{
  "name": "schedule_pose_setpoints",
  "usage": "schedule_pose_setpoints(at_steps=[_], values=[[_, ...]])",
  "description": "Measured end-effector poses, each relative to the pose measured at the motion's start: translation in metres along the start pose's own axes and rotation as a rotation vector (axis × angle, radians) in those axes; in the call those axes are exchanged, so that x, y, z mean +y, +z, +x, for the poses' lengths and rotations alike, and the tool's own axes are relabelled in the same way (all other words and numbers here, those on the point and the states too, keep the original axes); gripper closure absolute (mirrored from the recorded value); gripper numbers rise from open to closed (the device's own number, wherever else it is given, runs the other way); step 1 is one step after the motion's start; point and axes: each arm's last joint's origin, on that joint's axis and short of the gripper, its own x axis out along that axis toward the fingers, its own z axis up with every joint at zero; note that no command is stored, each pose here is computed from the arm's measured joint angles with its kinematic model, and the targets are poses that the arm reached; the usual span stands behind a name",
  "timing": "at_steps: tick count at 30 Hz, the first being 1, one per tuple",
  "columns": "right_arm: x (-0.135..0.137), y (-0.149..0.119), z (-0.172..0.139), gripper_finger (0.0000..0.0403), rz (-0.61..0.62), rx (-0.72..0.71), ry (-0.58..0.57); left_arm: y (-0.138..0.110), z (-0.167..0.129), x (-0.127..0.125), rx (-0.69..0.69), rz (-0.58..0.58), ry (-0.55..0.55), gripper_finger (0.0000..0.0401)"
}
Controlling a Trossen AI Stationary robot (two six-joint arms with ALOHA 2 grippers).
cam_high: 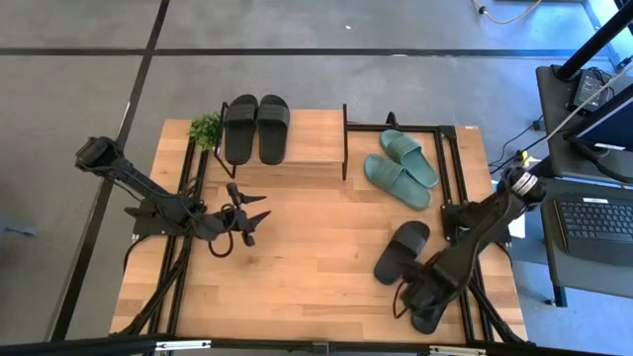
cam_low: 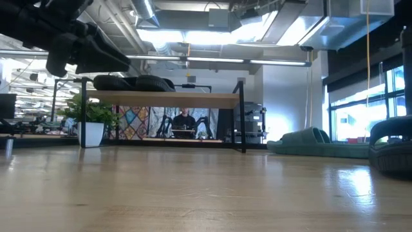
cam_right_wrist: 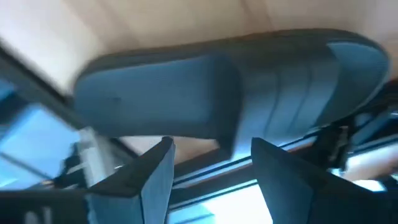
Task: Pick and place slides into the shelf
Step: Put the black slipper under the shelf
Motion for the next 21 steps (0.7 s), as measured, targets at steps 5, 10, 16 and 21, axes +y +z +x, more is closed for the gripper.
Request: schedule_pose_setpoints(at_steps=[5, 10, 16, 21], values=[[0.008, 0.008, 0.019, 0.0191, -0.065, 0.025, -0.066, -0.001, 0.004, 0.004, 0.017, -0.014, 0.028, 0.0197], [0.003, 0.011, 0.031, 0.0191, -0.03, 0.076, -0.212, -0.002, 0.008, 0.007, 0.03, -0.02, 0.048, 0.0197], [-0.001, 0.012, 0.041, 0.0191, 0.009, 0.075, -0.347, -0.003, 0.01, 0.009, 0.04, -0.024, 0.063, 0.0197], [0.003, 0.017, 0.051, 0.0191, -0.006, 0.038, -0.367, -0.003, 0.011, 0.009, 0.042, -0.025, 0.066, 0.0197]])
